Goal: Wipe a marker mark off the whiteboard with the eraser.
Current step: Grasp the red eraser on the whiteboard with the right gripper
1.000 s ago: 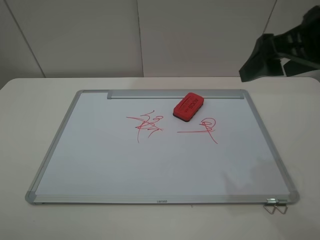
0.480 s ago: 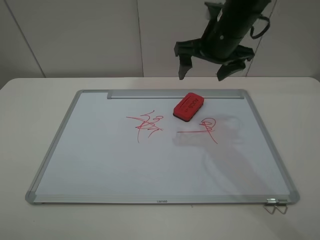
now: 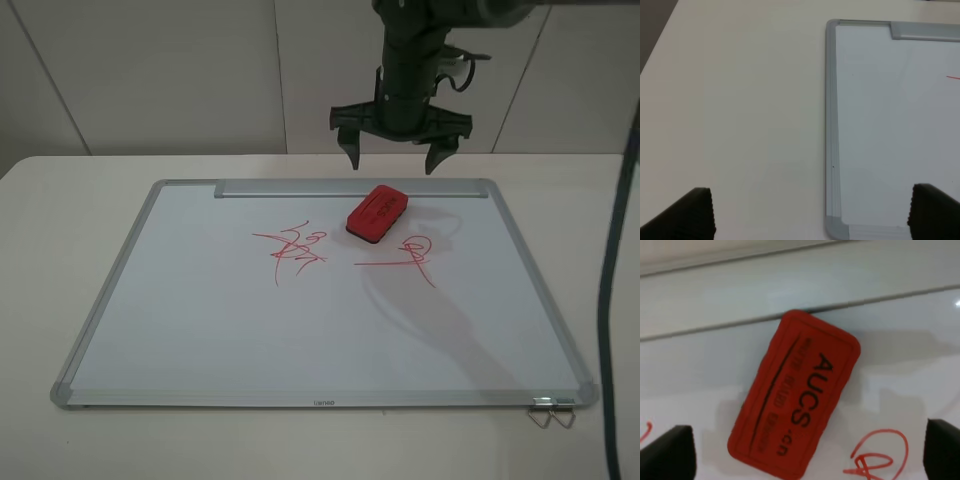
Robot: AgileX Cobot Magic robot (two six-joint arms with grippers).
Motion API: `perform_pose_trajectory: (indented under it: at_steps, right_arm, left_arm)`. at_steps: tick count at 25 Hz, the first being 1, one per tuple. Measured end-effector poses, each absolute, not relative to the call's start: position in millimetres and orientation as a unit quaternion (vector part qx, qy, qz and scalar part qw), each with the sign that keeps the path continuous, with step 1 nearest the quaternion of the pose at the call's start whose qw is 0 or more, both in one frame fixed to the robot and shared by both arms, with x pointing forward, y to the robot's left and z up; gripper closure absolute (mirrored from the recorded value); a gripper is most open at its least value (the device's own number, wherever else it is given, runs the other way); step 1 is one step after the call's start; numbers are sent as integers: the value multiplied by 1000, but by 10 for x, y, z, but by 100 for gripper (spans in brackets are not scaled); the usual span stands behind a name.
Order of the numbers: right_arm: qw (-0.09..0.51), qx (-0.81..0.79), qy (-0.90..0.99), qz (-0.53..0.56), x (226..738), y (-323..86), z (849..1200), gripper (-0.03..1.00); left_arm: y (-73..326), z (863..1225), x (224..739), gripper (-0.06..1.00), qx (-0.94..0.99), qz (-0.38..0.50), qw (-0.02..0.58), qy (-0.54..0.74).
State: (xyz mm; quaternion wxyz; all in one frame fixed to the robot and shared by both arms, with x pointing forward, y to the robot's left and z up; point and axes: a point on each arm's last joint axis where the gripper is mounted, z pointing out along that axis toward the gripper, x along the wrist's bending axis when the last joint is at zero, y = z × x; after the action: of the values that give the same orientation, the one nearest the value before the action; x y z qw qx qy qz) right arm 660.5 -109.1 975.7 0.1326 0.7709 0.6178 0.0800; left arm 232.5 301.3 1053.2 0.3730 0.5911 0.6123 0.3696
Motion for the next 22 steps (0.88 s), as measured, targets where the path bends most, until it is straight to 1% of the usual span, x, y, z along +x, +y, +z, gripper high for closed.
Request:
perform_pose_trajectory:
  at_steps: [4,15,22]
  right_arm:
    - [129,794,588,84,6707,-1040,9645,14]
    - [110,817,564,50,6745,-1005,9220,14]
    - [100,831,543,70,6790,-995,9153,16]
  left_arm:
    - [3013,10532,2325,17,591,370,373,612]
    - [3013,10532,2325,17,591,370,373,612]
    - [3013,10532,2325,17,591,370,373,612]
